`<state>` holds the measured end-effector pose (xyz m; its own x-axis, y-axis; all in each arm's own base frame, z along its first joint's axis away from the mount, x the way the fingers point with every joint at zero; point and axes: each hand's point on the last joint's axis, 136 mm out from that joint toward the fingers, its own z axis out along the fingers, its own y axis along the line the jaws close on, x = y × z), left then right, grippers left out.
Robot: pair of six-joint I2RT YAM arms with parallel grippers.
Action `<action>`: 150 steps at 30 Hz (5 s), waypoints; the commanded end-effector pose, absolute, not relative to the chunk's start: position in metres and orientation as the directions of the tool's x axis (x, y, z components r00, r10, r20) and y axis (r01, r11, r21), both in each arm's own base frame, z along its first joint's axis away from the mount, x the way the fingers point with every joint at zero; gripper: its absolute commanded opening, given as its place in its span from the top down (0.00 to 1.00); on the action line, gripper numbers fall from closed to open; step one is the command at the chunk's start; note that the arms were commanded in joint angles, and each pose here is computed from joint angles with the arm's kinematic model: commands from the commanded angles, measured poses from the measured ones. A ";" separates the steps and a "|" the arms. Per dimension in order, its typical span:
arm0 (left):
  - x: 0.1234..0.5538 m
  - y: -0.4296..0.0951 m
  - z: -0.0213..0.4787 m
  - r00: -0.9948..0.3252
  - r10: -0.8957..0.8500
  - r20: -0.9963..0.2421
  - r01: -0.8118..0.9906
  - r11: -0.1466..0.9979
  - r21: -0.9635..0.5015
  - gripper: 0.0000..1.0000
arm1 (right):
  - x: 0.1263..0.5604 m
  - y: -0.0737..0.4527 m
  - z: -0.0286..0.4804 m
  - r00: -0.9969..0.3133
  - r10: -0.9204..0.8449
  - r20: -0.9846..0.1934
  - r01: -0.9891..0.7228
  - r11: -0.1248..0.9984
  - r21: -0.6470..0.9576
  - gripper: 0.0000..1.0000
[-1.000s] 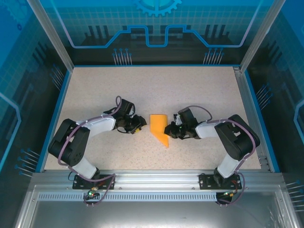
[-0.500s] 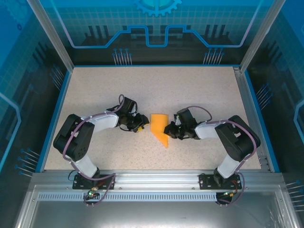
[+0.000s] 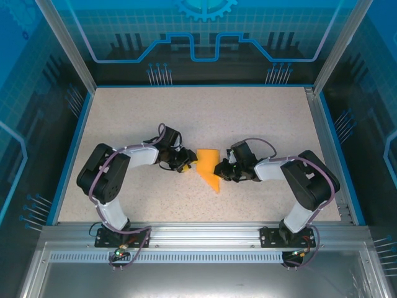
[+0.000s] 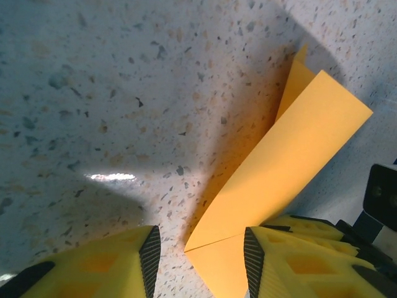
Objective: Fold a paper plane with a square sheet of paper (pick it up from the middle)
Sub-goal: Rotate the paper at the center of the table, then fold the wing for the fifth time at the center of the table.
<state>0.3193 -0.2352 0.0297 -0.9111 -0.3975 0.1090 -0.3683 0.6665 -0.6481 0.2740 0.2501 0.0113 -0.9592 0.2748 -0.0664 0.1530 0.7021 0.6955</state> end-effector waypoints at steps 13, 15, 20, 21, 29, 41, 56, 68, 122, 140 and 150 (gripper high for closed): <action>0.339 -0.254 0.034 -0.931 -0.348 0.108 -0.321 0.645 -0.694 0.56 | 0.268 0.235 0.006 -0.964 0.253 -0.077 0.137 0.728 0.672 0.79; 0.341 -0.253 0.033 -0.933 -0.347 0.100 -0.318 0.660 -0.681 0.56 | 0.271 0.235 0.016 -0.967 0.233 -0.100 0.107 0.733 0.672 0.77; 0.346 -0.256 0.032 -0.938 -0.335 0.094 -0.305 0.663 -0.683 0.56 | 0.273 0.231 0.019 -0.966 0.230 -0.113 0.099 0.740 0.665 0.78; 0.347 -0.258 0.033 -0.939 -0.331 0.096 -0.302 0.657 -0.690 0.56 | 0.273 0.230 0.017 -0.968 0.230 -0.104 0.105 0.741 0.663 0.78; 0.349 -0.262 0.034 -0.945 -0.313 0.099 -0.289 0.650 -0.703 0.56 | 0.268 0.224 -0.001 -0.969 0.239 -0.056 0.152 0.762 0.630 0.83; 0.353 -0.275 0.059 -0.962 -0.265 0.068 -0.216 0.586 -0.781 0.65 | 0.264 0.218 -0.008 -0.971 0.236 -0.047 0.163 0.789 0.592 0.85; 0.335 -0.285 0.068 -0.977 -0.187 0.107 -0.189 0.504 -0.843 0.64 | 0.269 0.223 -0.004 -0.972 0.225 -0.063 0.140 0.775 0.616 0.82; 0.326 -0.287 0.065 -0.982 -0.149 0.117 -0.177 0.498 -0.849 0.68 | 0.269 0.224 -0.003 -0.973 0.224 -0.061 0.139 0.773 0.618 0.81; 0.351 -0.263 0.071 -0.913 -0.400 0.080 -0.308 0.548 -0.778 0.96 | 0.232 0.271 0.081 -0.732 -0.418 -0.538 -0.401 0.903 -0.156 0.44; 0.351 -0.262 0.076 -0.908 -0.413 0.072 -0.308 0.540 -0.783 0.96 | 0.226 0.273 0.054 -0.726 -0.497 -0.475 -0.336 0.860 -0.385 0.55; 0.350 -0.261 0.077 -0.906 -0.415 0.076 -0.313 0.538 -0.783 0.96 | 0.227 0.273 0.047 -0.734 -0.496 -0.464 -0.332 0.858 -0.392 0.60</action>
